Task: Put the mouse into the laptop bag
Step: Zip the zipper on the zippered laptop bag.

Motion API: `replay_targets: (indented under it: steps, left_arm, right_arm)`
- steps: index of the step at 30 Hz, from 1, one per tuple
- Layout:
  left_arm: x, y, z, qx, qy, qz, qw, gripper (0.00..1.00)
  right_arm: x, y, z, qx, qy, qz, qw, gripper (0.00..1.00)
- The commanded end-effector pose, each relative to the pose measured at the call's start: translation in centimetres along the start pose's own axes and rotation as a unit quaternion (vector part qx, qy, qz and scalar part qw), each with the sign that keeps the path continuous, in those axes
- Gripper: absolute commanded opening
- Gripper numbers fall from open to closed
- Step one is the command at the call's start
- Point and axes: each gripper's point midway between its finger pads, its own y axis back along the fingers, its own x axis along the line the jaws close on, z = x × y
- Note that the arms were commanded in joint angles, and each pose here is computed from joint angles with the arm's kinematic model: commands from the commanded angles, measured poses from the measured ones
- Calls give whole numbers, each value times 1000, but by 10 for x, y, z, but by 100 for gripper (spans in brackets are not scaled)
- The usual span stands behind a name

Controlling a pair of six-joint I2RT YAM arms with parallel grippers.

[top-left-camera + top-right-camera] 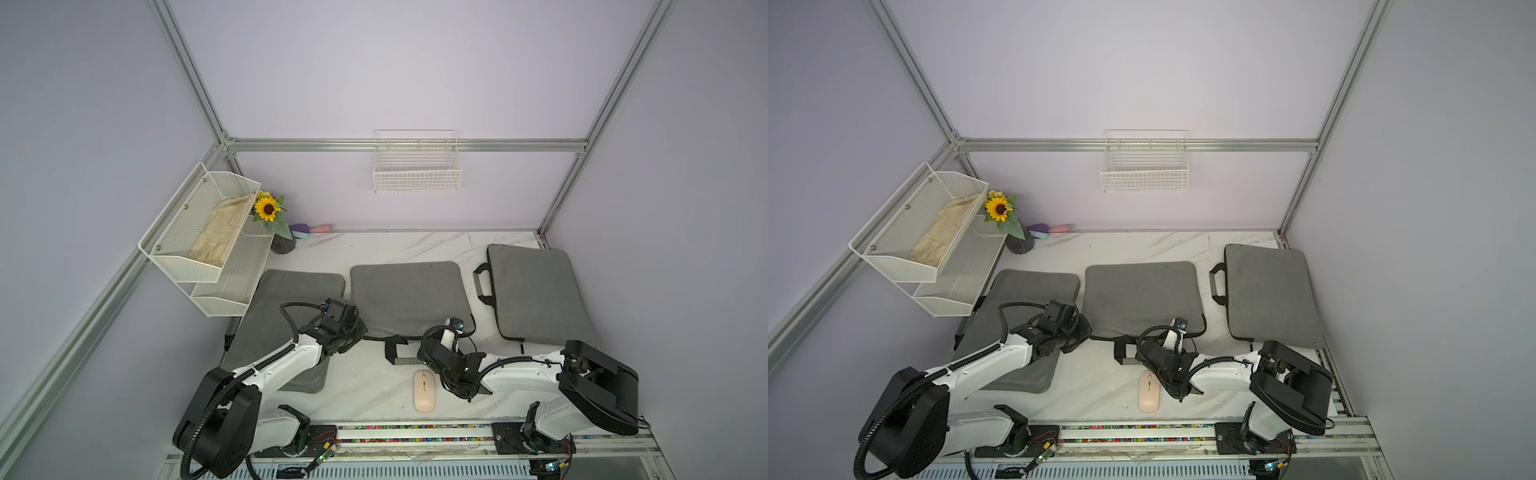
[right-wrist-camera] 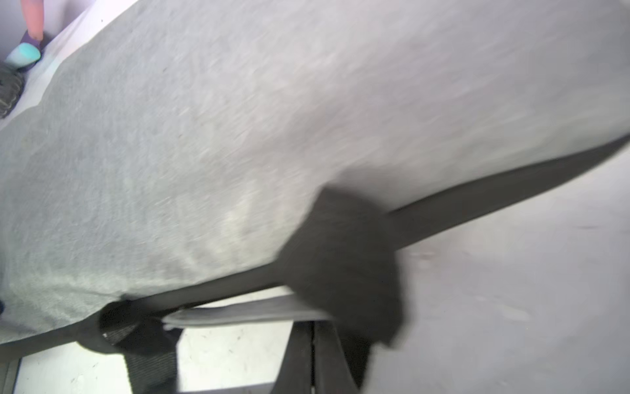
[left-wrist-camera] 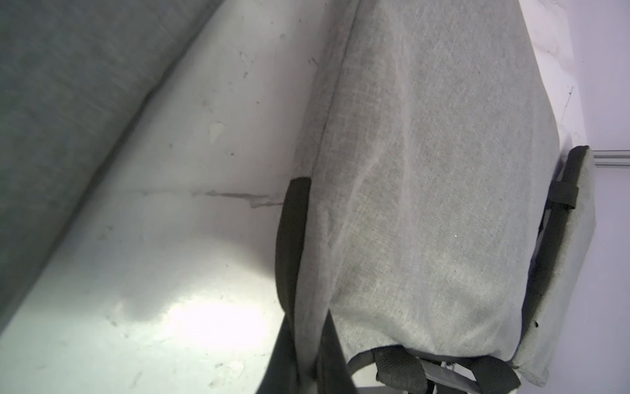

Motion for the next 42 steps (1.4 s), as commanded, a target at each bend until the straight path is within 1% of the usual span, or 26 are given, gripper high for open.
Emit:
replay_targets:
  steps: [1,4,6,8,11,15,16,17,18,19,22,23,25,27,29,32,33,36,42]
  left_arm:
    - [-46,20,69,-81,-20,-37,996,0]
    - [-48,16,92,-80,-10,-14,997,0]
    - [-44,3,106,-73,-5,9,997,0]
    - [-46,-3,119,-66,-2,14,998,0]
    - [-52,-13,135,-54,-10,11,998,0]
    - [-73,-27,147,-36,-28,-10,999,0]
    - [-80,-31,147,-26,-33,-18,999,7]
    - [-85,-33,146,-17,-38,-26,999,16]
    - [-91,-36,143,-7,-42,-34,999,28]
    - [-94,-38,139,0,-43,-39,998,42]
    - [-103,-33,125,2,-60,-44,997,68]
    - [-106,-29,120,3,-67,-48,997,74]
    - [-111,-18,106,5,-79,-57,995,81]
    - [-112,-4,94,2,-85,-62,994,86]
    - [-107,8,79,-1,-84,-64,994,88]
    - [-103,19,39,2,-96,-78,992,90]
    - [-103,24,24,3,-98,-95,991,90]
    - [-100,26,-14,22,-97,-126,987,90]
    - [-88,20,-57,44,-78,-137,987,91]
  right_arm:
    - [-45,7,11,-25,16,-69,997,0]
    - [-54,12,14,-28,19,-78,996,0]
    - [-60,16,17,-31,17,-86,996,0]
    - [-66,19,18,-33,17,-89,995,0]
    - [-72,22,21,-38,23,-88,995,0]
    - [-66,20,19,-28,35,-86,995,0]
    - [-59,19,19,-28,41,-75,996,0]
    - [-48,18,17,-20,46,-55,997,0]
    - [-37,17,12,-8,50,-29,998,0]
    - [-22,17,7,4,53,0,999,0]
    - [11,21,-4,18,64,45,997,0]
    - [17,19,-11,21,77,44,996,0]
    - [38,22,-17,21,90,59,994,0]
    - [57,21,-23,29,98,81,992,0]
    - [72,20,-27,34,101,103,989,0]
    - [91,22,-27,30,102,134,985,0]
    - [96,24,-27,27,102,144,984,0]
    - [104,26,-26,24,102,158,982,0]
    - [117,36,-28,30,98,207,973,0]
